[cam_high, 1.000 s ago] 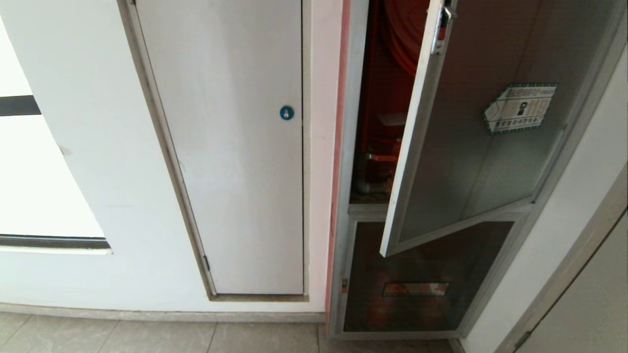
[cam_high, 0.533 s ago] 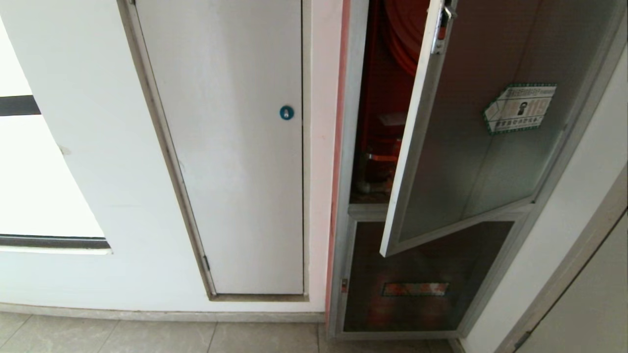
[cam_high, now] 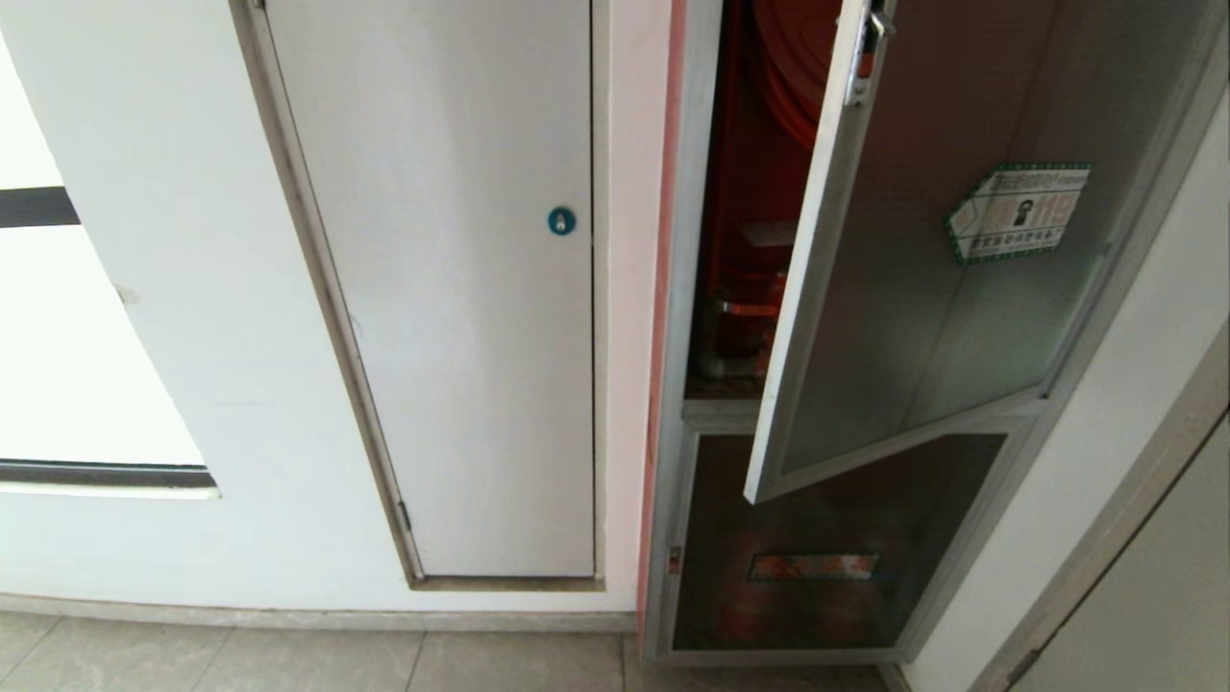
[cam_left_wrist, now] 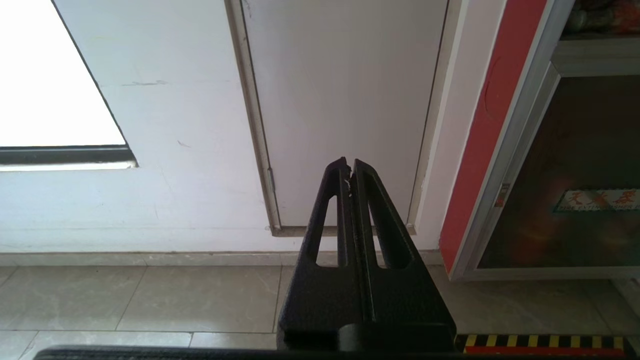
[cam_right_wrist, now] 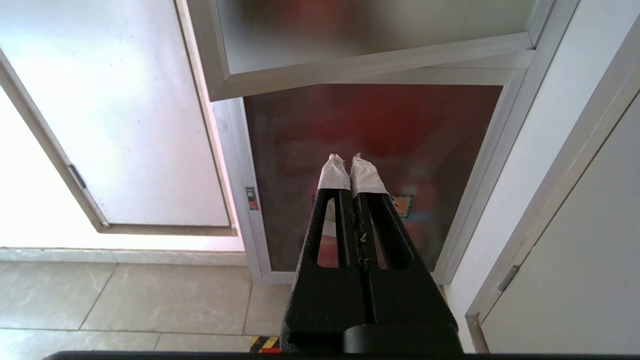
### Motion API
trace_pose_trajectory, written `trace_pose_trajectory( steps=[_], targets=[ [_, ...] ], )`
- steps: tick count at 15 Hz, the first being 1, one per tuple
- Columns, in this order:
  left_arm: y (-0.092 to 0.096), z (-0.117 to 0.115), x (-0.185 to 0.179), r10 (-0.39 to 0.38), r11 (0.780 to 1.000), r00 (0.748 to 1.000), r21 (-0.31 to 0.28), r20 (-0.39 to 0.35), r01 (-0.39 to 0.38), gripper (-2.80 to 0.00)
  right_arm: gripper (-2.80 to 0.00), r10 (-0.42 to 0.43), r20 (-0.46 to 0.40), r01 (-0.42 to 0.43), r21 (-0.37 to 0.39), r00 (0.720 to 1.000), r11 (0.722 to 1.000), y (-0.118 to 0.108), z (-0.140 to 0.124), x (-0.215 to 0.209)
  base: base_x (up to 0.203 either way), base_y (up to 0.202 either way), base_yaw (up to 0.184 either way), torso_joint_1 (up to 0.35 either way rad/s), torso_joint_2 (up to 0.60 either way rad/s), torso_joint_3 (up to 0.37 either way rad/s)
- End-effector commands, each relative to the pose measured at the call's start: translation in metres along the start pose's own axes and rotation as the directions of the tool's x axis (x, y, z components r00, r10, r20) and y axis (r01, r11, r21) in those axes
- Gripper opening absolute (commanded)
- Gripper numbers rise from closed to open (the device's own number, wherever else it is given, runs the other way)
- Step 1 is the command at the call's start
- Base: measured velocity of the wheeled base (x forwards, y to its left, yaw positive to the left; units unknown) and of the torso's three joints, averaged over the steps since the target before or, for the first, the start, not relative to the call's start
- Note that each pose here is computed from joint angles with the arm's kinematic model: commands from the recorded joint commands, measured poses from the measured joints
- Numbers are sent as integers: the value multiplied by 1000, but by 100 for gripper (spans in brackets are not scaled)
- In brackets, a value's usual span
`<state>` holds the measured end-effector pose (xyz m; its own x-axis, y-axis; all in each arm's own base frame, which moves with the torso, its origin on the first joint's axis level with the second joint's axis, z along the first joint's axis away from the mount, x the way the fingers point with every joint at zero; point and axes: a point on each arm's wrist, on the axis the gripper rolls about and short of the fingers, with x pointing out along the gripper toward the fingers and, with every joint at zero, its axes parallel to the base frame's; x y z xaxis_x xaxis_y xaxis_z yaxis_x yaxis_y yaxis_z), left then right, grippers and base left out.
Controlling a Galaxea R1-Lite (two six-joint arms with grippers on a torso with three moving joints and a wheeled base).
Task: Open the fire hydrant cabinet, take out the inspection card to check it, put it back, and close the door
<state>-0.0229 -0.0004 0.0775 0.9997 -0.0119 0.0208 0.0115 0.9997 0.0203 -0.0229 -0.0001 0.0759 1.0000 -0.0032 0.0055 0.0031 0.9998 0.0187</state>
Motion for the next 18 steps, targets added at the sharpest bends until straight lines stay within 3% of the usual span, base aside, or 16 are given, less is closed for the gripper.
trace_pose_trajectory(
  steps=[1, 4, 9, 15, 18],
  targets=[
    [0, -2, 1, 1, 1000, 1000, 0, -7, -1, -280, -280, 1, 1, -1, -3, 1000, 1000, 0, 0, 0, 0, 0, 0, 0, 0, 0],
    [0, -2, 1, 1, 1000, 1000, 0, -7, -1, -280, -280, 43, 58, -42, -15, 997, 999, 1, 24, -6, 0, 0, 0, 0, 0, 0],
    [0, -2, 1, 0, 1000, 1000, 0, -7, 0, -280, -280, 144, -70, -144, 2, 987, 990, 5, 95, 26, 0, 0, 0, 0, 0, 0],
    [0, -2, 1, 1, 1000, 1000, 0, -7, -1, -280, -280, 359, -158, -356, 48, 920, 933, 16, 183, 142, 0, 0, 0, 0, 0, 0],
    [0, -2, 1, 1, 1000, 1000, 0, -7, -1, -280, -280, 434, -166, -435, 35, 885, 900, 52, 201, 195, 0, 0, 0, 0, 0, 0]
  ],
)
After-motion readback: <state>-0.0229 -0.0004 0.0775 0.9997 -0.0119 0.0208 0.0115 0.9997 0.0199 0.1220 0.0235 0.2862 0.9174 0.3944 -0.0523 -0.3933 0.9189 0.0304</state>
